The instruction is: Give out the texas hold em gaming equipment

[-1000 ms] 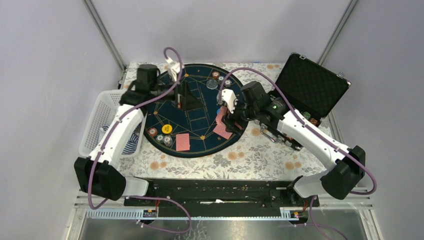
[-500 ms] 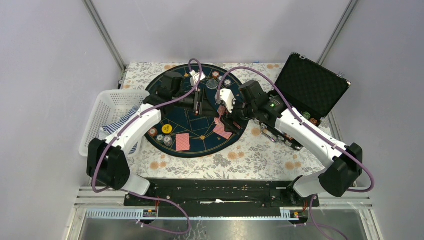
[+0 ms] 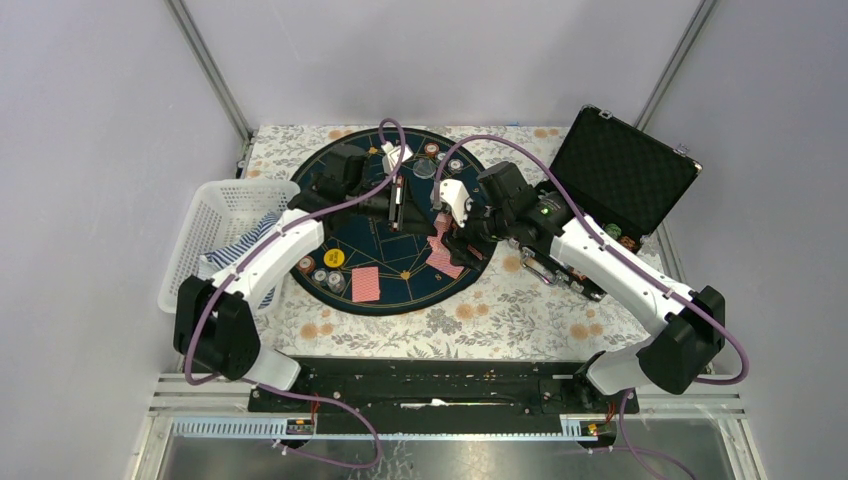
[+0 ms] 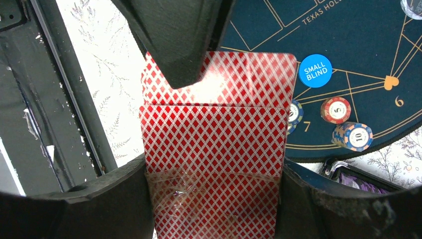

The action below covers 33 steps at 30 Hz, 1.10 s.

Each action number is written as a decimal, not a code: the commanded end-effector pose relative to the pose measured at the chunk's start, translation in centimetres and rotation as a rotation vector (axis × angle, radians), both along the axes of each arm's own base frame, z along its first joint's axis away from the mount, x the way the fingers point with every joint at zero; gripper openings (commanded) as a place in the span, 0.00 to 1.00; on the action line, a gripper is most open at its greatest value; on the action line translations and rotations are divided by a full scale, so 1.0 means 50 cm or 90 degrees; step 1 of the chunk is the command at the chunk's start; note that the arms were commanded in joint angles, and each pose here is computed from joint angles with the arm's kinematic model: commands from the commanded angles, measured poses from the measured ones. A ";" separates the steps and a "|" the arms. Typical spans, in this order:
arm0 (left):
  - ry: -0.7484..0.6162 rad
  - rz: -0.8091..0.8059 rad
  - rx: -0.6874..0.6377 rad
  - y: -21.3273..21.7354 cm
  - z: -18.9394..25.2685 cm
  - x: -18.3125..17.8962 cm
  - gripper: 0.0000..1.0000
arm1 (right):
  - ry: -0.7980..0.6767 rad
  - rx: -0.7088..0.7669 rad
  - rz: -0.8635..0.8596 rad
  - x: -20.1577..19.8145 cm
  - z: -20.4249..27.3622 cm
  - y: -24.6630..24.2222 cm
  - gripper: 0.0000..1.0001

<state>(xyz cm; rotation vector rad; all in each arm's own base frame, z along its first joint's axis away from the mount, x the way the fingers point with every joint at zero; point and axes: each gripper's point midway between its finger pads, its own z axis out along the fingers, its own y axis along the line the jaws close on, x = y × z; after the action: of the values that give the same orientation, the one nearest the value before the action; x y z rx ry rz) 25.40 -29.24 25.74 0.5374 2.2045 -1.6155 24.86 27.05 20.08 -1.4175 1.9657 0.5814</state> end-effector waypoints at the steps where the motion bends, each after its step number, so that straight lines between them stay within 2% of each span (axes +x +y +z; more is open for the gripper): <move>1: -0.052 0.015 -0.004 0.014 0.018 0.000 0.18 | -0.053 0.044 0.017 0.003 0.057 0.019 0.04; 5: -0.064 0.026 0.005 0.019 0.021 0.005 0.15 | -0.051 0.043 0.019 0.001 0.056 0.018 0.04; 8: -0.087 0.030 0.008 0.023 0.032 0.006 0.17 | -0.053 0.039 0.020 0.002 0.055 0.017 0.04; 11: -0.116 0.025 -0.004 0.014 0.048 0.002 0.40 | -0.050 0.039 0.023 0.000 0.053 0.018 0.04; 13: -0.111 0.019 -0.006 0.007 0.049 0.003 0.51 | -0.047 0.039 0.024 0.000 0.051 0.019 0.04; 14: -0.106 0.015 -0.006 0.002 0.048 0.003 0.55 | -0.046 0.041 0.025 -0.001 0.051 0.020 0.04; 16: -0.098 0.013 -0.003 -0.006 0.043 0.010 0.56 | -0.043 0.043 0.029 -0.003 0.052 0.023 0.04; 19: -0.082 0.018 0.003 -0.014 0.034 0.024 0.50 | -0.041 0.046 0.030 -0.004 0.055 0.024 0.04; 27: -0.080 0.044 0.024 0.006 0.020 0.028 0.18 | -0.055 0.044 0.014 0.003 0.059 0.018 0.03; 29: -0.081 0.052 0.022 0.014 0.024 0.026 0.15 | -0.054 0.044 0.011 0.004 0.056 0.017 0.03; 33: -0.081 0.063 0.022 0.026 0.028 0.027 0.15 | -0.057 0.045 0.008 0.005 0.058 0.018 0.03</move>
<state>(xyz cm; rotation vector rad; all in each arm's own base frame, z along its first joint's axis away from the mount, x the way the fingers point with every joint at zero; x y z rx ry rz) 26.05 -29.15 26.25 0.5433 2.1751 -1.5226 24.82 27.16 20.06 -1.4278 1.9561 0.5730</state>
